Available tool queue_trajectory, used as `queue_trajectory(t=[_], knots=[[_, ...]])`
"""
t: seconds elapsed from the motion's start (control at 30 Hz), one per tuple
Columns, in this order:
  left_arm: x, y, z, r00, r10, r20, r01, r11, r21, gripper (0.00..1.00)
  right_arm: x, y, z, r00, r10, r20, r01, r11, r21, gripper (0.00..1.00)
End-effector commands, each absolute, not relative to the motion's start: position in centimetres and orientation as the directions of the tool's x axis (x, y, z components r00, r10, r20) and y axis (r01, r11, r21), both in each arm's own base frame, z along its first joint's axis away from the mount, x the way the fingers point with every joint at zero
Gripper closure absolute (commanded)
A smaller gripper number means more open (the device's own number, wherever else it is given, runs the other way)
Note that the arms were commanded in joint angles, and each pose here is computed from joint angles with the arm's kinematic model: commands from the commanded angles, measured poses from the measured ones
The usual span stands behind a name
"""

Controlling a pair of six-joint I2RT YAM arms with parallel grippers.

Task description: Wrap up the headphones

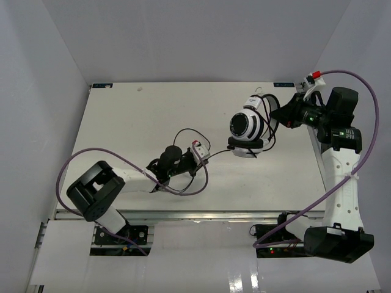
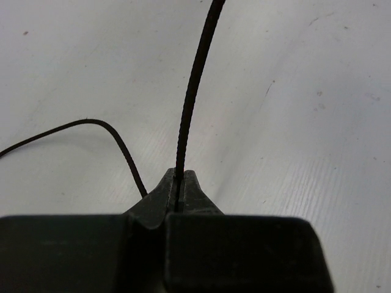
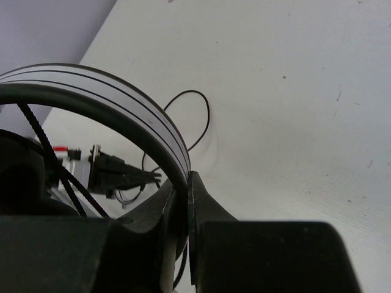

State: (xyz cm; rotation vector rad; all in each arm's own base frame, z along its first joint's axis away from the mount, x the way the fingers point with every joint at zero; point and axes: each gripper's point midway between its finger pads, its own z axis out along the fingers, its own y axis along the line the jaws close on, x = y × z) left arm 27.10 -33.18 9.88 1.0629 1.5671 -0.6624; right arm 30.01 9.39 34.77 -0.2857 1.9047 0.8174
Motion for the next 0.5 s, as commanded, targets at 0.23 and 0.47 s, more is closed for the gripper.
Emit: queue_trajectory(t=[0.23, 0.47], knots=[[34.1, -28.8, 15.1, -0.209, 0.294, -0.933, 0.853, 0.521, -0.027, 1.0, 27.4, 7.8, 32.3, -0.207, -0.296, -0.933, -0.643, 0.759, -0.098, 0.92], [35.4, -31.1, 25.7, -0.292, 0.144, -0.946, 0.85, 0.493, -0.187, 1.0, 28.8, 6.7, 27.9, -0.229, -0.403, -0.886, -0.574, 0.791, -0.211, 0.92]])
